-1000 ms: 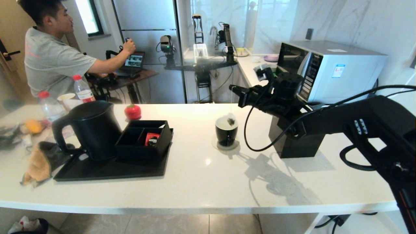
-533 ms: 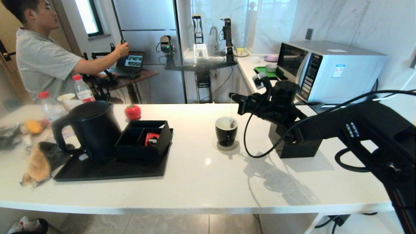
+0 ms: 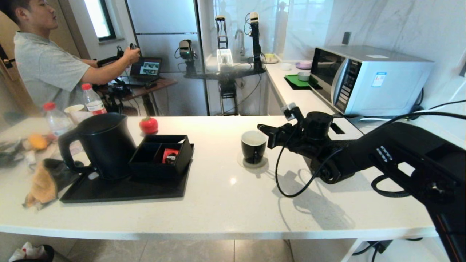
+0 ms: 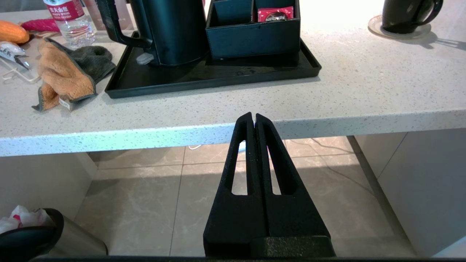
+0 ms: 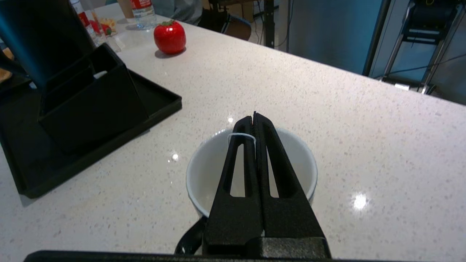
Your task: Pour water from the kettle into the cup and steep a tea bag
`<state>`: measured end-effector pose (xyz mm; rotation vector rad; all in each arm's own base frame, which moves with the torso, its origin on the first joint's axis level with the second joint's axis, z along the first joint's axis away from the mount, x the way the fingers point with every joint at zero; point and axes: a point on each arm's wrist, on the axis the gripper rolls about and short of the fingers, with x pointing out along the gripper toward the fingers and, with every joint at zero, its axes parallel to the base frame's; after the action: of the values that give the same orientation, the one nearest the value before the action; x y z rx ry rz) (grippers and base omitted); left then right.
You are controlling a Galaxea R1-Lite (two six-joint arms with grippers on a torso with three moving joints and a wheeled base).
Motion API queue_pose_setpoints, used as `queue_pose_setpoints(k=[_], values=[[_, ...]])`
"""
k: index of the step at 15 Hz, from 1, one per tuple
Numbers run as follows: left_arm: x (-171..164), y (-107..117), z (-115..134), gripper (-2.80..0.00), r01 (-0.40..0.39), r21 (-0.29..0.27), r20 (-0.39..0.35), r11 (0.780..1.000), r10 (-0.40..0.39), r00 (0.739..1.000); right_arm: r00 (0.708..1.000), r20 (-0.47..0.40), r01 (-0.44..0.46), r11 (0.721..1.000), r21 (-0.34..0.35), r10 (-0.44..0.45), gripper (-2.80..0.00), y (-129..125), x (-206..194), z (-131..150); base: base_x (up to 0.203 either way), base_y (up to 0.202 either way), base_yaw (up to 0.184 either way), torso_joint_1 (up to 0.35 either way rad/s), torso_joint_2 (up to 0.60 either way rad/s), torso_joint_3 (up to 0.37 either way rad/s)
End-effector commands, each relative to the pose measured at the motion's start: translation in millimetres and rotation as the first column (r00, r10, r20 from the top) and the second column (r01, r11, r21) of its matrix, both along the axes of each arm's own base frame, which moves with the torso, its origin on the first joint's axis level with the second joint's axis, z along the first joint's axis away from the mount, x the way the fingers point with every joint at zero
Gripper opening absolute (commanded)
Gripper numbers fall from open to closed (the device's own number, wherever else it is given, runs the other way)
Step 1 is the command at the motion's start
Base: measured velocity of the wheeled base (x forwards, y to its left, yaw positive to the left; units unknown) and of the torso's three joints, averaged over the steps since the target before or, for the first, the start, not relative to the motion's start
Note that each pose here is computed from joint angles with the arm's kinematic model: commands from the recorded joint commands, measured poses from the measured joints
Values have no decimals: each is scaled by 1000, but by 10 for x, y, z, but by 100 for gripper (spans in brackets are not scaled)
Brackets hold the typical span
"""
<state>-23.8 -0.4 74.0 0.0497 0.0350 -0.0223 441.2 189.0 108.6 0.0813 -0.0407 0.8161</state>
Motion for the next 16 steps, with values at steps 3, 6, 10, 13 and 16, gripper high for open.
queue_pose_setpoints(k=[3, 6, 10, 13, 16], values=[[0, 0, 0, -280, 0, 1, 0, 1000, 0, 1000, 1000, 4, -3, 1000, 3, 3, -280, -2, -3, 21, 0, 0, 0, 0, 0, 0], [0, 0, -1, -280, 0, 1, -1, 1000, 0, 1000, 999, 54, 0, 1000, 24, -1, -280, -6, 44, 239, 0, 0, 0, 0, 0, 0], [0, 0, -1, -280, 0, 1, -1, 1000, 0, 1000, 993, 118, -1, 999, 49, -5, -280, 16, 121, 642, 0, 0, 0, 0, 0, 0], [0, 0, -1, -280, 0, 1, -1, 1000, 0, 1000, 991, 133, -1, 998, 56, -7, -280, 30, 158, 846, 0, 0, 0, 0, 0, 0], [0, 0, -1, -280, 0, 1, -1, 1000, 0, 1000, 992, 128, 0, 999, 52, -7, -280, 33, 165, 831, 0, 0, 0, 0, 0, 0]])
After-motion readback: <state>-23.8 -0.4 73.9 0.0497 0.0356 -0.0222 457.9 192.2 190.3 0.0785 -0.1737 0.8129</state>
